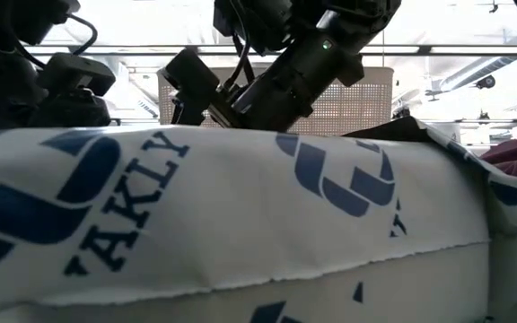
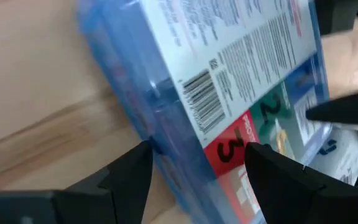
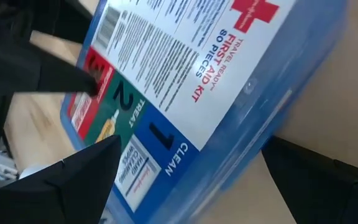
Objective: Pick & place medical supplies in basket/bin
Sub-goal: Put the first aid kit into the white bin
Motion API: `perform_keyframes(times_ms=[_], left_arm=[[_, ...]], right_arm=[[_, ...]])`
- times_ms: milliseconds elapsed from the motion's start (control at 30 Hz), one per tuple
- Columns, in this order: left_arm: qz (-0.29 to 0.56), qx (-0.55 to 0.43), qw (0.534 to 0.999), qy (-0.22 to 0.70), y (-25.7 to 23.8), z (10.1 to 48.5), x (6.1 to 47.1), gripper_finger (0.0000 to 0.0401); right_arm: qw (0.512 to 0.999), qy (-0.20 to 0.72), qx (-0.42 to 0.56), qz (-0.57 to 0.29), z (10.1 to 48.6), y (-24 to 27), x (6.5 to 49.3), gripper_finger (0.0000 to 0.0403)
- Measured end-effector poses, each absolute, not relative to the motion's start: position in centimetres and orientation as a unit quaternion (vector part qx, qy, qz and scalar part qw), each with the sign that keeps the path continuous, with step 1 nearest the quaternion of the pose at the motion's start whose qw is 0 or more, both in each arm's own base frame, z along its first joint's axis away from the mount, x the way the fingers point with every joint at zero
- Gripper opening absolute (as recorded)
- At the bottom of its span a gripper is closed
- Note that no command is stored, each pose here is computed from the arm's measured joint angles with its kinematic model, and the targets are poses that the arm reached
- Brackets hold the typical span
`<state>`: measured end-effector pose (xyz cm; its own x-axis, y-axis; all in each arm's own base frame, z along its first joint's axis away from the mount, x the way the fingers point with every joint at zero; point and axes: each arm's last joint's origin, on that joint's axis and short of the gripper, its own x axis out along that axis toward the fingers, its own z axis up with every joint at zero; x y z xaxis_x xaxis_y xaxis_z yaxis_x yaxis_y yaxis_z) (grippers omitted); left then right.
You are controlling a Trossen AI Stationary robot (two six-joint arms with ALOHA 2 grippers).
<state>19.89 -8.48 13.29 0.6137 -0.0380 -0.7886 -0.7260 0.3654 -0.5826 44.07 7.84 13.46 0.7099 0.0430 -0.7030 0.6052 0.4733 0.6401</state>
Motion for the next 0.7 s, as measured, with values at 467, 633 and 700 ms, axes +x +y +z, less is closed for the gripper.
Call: perform_keyframes(times_ms=[467, 633, 700], left_arm=[[0.235, -0.495, 0.748, 0.373, -8.1, 13.4, 19.4, 0.023], [0.239, -0.497, 0.749, 0.367, -8.0, 13.4, 19.4, 0.023], [0.24, -0.498, 0.748, 0.368, -8.0, 13.3, 19.4, 0.023]], right_arm=[[0.845, 0.25, 0.461, -0.107, 20.5, 7.4, 43.9, 0.0377], [0.841, 0.265, 0.464, -0.083, 19.8, 7.5, 44.2, 0.0377], [0.834, 0.269, 0.471, -0.099, 19.3, 7.2, 44.3, 0.0377]])
